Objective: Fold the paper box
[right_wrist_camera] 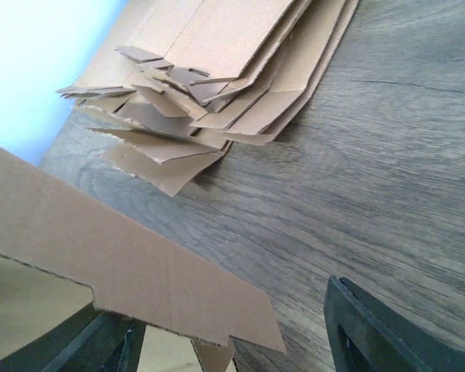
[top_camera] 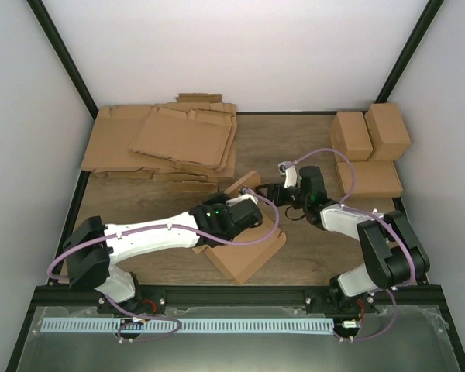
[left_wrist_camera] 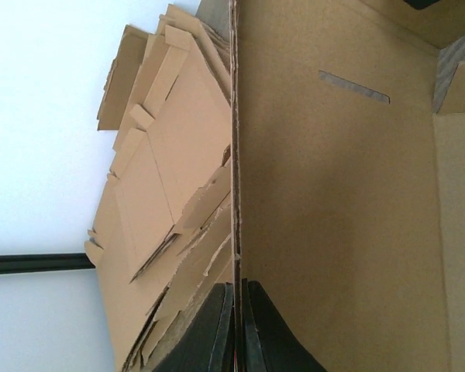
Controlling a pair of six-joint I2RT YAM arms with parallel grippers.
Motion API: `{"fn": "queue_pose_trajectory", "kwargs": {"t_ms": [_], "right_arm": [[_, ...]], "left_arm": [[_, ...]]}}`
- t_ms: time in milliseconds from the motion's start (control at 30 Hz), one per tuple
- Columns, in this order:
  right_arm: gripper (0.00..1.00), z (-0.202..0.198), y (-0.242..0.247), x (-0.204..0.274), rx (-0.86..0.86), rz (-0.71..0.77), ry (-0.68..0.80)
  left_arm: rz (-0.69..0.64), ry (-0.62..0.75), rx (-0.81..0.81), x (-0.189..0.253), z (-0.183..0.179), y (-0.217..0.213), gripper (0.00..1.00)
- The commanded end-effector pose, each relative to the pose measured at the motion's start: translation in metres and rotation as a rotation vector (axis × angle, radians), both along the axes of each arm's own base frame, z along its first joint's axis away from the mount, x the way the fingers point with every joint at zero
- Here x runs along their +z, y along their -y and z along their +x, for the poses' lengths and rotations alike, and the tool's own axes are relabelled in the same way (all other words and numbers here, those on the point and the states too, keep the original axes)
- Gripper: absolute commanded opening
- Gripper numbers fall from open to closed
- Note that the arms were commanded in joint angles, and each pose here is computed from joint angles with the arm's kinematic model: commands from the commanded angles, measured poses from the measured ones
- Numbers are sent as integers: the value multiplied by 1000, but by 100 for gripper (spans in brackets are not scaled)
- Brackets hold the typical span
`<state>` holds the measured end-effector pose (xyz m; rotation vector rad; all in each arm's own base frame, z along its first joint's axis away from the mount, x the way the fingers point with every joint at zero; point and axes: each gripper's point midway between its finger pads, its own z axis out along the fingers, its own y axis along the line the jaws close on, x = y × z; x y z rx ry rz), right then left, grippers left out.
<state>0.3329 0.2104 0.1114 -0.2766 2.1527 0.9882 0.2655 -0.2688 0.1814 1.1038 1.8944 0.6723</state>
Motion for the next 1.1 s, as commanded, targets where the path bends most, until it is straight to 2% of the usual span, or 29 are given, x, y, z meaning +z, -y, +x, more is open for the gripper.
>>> {"fn": "queue_pose_trajectory", "kwargs": {"t_ms": [0,233,467,800,1067], "right_arm": [[67,9,-7,27,48,31,83],[70,22,-3,38,-11,51,50],[63,32,-2,40,-1,82,22],[68,25,1,53,14,72,55],[68,-6,-3,53,111,96,111]], "left_arm": [[12,9,-28,0,-5,3,5],[31,17,-35,-1,-6,5,4],[27,23,-44,0,-9,6,4],[43,24,-45,-3,-9,6,4],[70,35,-38,-7,-7,7,4]]}}
